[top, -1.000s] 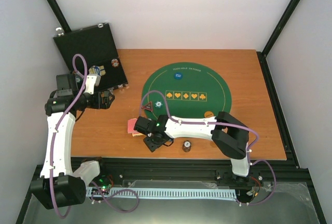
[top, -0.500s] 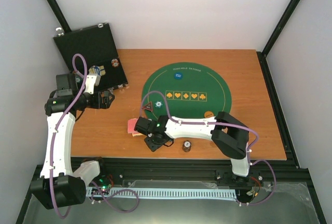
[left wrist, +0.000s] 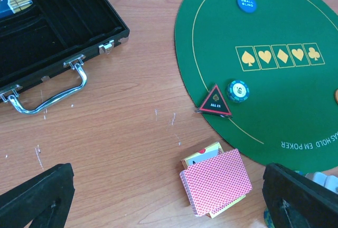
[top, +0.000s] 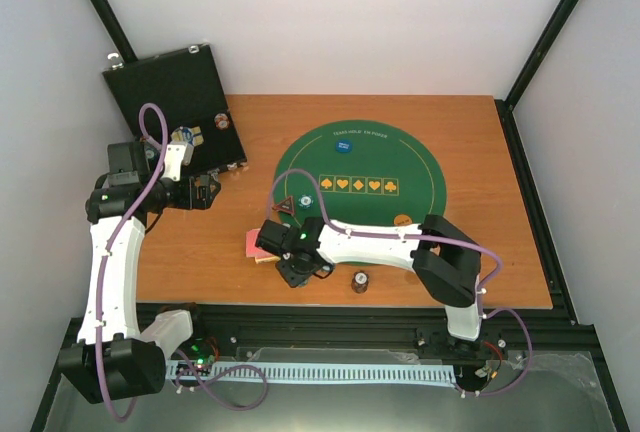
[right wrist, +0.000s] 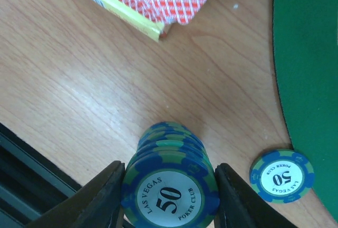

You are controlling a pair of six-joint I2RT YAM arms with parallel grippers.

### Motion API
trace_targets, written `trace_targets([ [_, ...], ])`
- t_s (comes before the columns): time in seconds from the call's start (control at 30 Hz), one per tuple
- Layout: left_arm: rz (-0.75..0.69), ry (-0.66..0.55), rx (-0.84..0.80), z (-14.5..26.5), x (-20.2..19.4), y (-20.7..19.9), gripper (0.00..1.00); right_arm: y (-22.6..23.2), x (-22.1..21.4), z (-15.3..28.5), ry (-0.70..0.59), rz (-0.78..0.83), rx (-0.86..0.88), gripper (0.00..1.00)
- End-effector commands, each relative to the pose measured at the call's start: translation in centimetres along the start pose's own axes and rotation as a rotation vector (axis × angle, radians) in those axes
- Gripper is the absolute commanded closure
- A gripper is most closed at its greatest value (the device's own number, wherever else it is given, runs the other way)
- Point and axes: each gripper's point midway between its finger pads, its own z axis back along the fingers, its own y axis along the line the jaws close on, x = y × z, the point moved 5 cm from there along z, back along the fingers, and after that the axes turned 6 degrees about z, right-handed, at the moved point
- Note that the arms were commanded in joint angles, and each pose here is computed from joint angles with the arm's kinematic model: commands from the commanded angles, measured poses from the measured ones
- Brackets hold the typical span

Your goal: Distribute texas hold em gaming equipment

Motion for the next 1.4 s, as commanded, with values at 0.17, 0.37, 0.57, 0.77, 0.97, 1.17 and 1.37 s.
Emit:
trace_targets([
  [0.17, -0.023, -0.035, 0.001, 1.0, 0.9, -0.4, 0.0, -1.3, 3.0, 5.6, -0.102, 0.007, -0.03, 0.69],
  [0.37, -0.021, -0.032, 0.0, 1.0, 0.9, -0.4, 0.0, -7.3, 5.9, 8.4, -0.159, -0.075, -0.074, 0.69],
  [0.57, -0.015, -0.025, -0.006, 0.9, 0.9, -0.4, 0.0, -16.9, 9.6, 9.3, -0.214, -0.224, -0.135, 0.69],
  [0.77, -0.022, -0.011, -0.008, 0.6, 1.1, -0.3, 0.0, -26.1, 13.1, 7.7, -0.23, -0.365, -0.178, 0.71],
  [0.97, -0.014, -0.005, -0.034, 0.3, 1.6, -0.4, 0.0, -32.7, 14.7, 4.3, -0.224, -0.465, -0.188, 0.72],
  [1.17, -0.025, -0.016, -0.043, 0.5, 1.7, -0.6, 0.0, -36.5, 13.5, -1.0, -0.157, -0.513, -0.209, 0.72],
  [1.37, -0.008, 0.0, -0.061, 0.1, 1.7, -0.6, 0.0, -38.1, 12.7, -4.8, -0.124, -0.543, -0.195, 0.72],
])
